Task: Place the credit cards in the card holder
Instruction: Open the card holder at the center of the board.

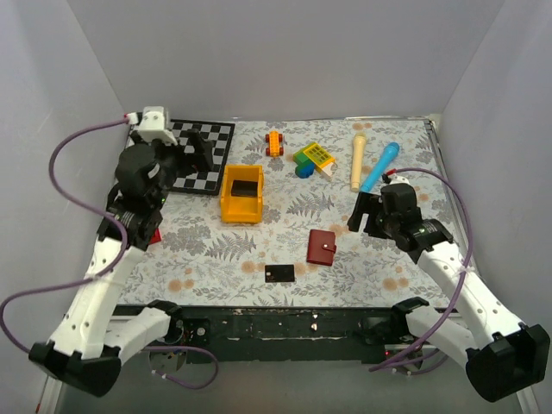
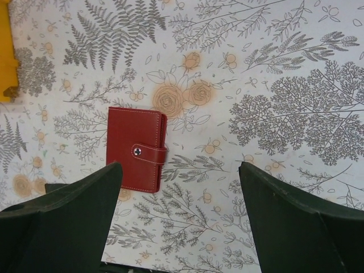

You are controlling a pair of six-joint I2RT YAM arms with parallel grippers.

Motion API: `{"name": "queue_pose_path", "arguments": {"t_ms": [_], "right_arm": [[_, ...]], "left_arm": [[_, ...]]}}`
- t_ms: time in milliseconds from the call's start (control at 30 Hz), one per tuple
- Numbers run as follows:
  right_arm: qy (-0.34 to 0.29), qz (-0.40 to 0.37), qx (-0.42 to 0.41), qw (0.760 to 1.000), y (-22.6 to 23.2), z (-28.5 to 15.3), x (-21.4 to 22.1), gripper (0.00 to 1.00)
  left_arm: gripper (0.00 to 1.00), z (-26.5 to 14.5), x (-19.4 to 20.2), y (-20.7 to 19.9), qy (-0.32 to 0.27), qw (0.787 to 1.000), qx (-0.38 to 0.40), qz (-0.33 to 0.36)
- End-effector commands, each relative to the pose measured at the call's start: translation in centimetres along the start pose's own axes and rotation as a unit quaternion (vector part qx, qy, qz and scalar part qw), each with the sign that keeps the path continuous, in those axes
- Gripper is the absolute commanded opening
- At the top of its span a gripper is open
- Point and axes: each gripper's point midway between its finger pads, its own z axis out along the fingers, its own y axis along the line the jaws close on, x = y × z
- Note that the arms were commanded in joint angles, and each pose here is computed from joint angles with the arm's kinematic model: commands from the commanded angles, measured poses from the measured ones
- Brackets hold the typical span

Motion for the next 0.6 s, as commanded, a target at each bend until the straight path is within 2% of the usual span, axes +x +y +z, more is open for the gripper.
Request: {"name": "queue_pose_path", "arguments": {"t_ms": [0, 67, 167, 333, 467, 567], "right_arm": [[-0.008, -0.003, 0.023, 1.0, -0.6, 0.6, -0.4, 0.93], [0.004, -0.003, 0.027, 1.0, -0.5, 0.5, -0.2, 0.92], [0.023, -0.014, 0.027, 0.999, 0.1, 0.5, 0.4, 0.92], [0.05, 0.007, 0.023, 0.998, 1.2, 0.6, 1.2, 0.89], [0.059, 0.019, 0.015, 0.998, 1.9, 0.5, 1.9, 0.87], [0.068, 0.014, 0.008, 0.998, 2.4, 0.6, 2.4, 0.85]], "left_arm": [[0.98, -0.5, -1.1, 0.0, -0.054, 0.998, 0.024, -0.018], [0.98, -1.1, -0.7, -2.3, -0.033, 0.996, 0.083, -0.015], [0.98, -2.0, 1.6, -8.0, 0.002, 0.983, 0.182, -0.019], [0.98, -2.2, 10.1, -15.7, 0.105, 0.963, 0.242, -0.046], [0.94, -2.6, 16.3, -18.9, 0.165, 0.938, 0.281, -0.121], [0.91, -2.9, 20.2, -21.6, 0.206, 0.928, 0.29, -0.113]]}}
